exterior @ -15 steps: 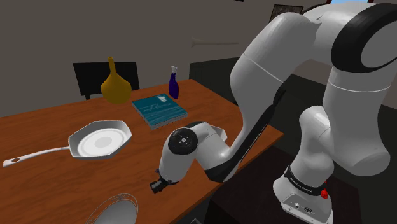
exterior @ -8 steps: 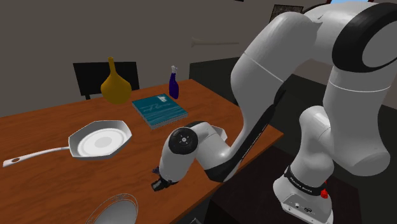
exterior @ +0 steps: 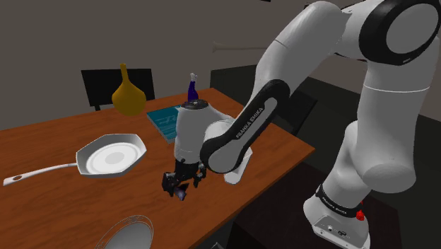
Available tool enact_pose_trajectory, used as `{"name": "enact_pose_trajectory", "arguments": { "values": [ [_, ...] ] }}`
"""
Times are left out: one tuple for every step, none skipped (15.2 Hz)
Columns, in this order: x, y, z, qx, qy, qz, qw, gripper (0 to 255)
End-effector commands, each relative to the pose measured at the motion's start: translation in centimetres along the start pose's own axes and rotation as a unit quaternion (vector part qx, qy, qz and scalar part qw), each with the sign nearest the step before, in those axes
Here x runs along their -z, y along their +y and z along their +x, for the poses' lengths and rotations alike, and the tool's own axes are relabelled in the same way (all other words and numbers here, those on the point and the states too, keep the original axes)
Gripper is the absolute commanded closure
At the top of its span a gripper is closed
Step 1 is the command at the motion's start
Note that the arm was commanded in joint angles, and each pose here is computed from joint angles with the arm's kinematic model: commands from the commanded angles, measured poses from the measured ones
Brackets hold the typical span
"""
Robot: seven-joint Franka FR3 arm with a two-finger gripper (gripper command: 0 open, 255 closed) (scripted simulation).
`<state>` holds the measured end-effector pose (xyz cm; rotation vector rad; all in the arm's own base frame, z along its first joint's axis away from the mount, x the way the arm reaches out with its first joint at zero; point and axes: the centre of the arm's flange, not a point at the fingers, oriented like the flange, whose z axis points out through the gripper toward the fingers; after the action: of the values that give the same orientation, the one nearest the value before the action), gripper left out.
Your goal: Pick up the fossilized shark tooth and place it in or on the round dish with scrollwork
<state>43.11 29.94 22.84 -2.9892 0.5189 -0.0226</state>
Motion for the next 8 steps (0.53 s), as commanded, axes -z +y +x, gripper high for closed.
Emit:
{"name": "enact_pose_trajectory", "arguments": {
  "values": [
    [0.4, 1.0, 1.5, -0.015, -0.041, 0.025, 0.9988, 0],
    [-0.1, 0.9, 1.5, -0.015, -0.041, 0.025, 0.9988, 0],
    [-0.6, 0.9, 1.4, -0.015, -0.041, 0.025, 0.9988, 0],
    [-1.2, 0.9, 1.4, -0.015, -0.041, 0.025, 0.9988, 0],
    [-1.7, 0.9, 1.3, -0.015, -0.041, 0.025, 0.9988, 0],
    [-2.2, 0.8, 1.3, -0.015, -0.041, 0.025, 0.9988, 0],
    [-2.8, 0.8, 1.3, -0.015, -0.041, 0.025, 0.9988, 0],
    [-3.1, 0.8, 1.2, -0.015, -0.041, 0.025, 0.9988, 0]
  ]
}}
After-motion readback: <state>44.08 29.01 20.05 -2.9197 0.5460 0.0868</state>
